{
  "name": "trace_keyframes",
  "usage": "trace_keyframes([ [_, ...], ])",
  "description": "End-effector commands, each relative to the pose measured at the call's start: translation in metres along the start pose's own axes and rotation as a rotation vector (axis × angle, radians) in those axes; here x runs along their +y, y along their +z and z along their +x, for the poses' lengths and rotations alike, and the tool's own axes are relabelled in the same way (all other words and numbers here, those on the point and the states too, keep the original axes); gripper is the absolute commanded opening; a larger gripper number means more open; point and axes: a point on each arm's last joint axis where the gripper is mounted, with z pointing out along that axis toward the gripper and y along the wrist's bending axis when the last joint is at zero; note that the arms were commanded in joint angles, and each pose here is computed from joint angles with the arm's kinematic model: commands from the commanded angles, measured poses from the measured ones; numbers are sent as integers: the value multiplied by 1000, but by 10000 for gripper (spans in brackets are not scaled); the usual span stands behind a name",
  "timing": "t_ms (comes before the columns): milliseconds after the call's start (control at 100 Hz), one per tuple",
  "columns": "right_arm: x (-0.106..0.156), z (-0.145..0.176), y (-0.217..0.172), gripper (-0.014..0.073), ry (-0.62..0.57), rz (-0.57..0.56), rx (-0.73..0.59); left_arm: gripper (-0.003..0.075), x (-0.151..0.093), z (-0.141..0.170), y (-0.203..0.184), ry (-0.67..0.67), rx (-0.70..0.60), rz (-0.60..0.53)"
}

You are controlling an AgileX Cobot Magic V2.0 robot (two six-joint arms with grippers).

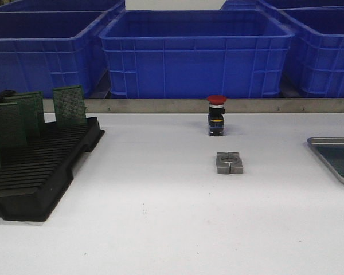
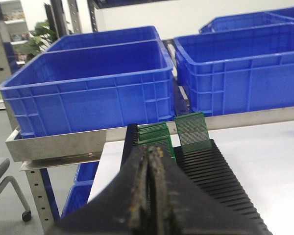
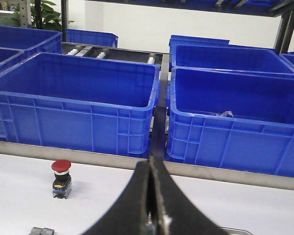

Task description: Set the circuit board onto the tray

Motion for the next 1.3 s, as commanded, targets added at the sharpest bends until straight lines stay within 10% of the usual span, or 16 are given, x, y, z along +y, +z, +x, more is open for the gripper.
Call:
trace_keyframes([
  [0,-4,-11,0,-69,0,40,-54,-18,0,-10,-2,-24,-131,-5],
  [1290,-4,-11,0,-69,0,40,-54,-18,0,-6,-4,-22,-124,-7],
])
